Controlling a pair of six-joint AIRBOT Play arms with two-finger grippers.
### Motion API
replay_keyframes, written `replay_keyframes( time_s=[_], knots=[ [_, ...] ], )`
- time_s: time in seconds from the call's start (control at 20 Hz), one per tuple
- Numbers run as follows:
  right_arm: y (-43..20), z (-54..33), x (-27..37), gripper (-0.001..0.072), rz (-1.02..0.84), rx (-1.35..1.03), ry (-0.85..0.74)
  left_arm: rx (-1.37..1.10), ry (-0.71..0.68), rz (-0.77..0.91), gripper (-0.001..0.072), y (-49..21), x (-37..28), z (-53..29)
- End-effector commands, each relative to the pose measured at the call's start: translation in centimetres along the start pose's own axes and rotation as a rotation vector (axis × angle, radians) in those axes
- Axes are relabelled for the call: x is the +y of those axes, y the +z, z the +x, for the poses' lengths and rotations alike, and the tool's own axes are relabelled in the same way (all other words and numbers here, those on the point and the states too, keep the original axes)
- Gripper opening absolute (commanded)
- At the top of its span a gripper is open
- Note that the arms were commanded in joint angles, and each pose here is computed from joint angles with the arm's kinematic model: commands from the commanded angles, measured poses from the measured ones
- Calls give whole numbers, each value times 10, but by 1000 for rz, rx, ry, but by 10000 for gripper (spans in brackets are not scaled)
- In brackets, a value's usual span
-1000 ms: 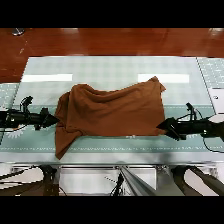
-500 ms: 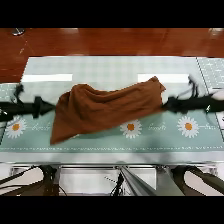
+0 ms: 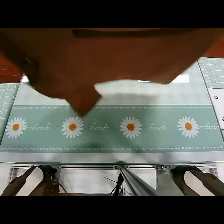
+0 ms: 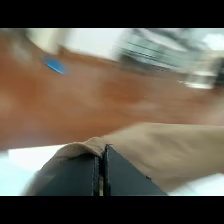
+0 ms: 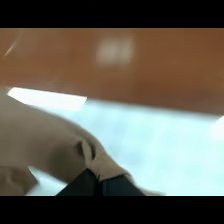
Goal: Fold the shirts.
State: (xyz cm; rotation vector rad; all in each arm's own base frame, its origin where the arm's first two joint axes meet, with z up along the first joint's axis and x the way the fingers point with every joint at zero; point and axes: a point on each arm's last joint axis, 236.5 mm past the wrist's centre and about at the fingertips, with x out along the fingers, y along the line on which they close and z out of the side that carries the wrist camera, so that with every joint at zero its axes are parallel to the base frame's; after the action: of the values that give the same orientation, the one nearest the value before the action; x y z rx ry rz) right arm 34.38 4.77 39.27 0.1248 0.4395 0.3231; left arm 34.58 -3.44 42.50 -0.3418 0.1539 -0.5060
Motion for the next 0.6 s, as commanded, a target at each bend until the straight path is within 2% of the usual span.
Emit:
replay_keyframes(
  time_s=[0.0, 0.15, 0.2, 0.35, 0.55],
  knots=[
    [26, -105, 35, 22, -130, -194, -118, -154, 335, 273, 18, 58, -58, -86],
    [20, -163, 59, 22, -152, -291, -165, -215, 529, 458, 18, 59, -91, -148],
    [13, -176, 66, 22, -155, -297, -168, -215, 539, 482, 18, 53, -100, -163],
    [-13, -191, 67, 22, -124, -242, -198, -207, 522, 470, 18, 39, -108, -202],
    [-42, -176, 51, 22, -74, -108, -228, -73, 644, 391, 18, 14, -56, -220]
  ],
)
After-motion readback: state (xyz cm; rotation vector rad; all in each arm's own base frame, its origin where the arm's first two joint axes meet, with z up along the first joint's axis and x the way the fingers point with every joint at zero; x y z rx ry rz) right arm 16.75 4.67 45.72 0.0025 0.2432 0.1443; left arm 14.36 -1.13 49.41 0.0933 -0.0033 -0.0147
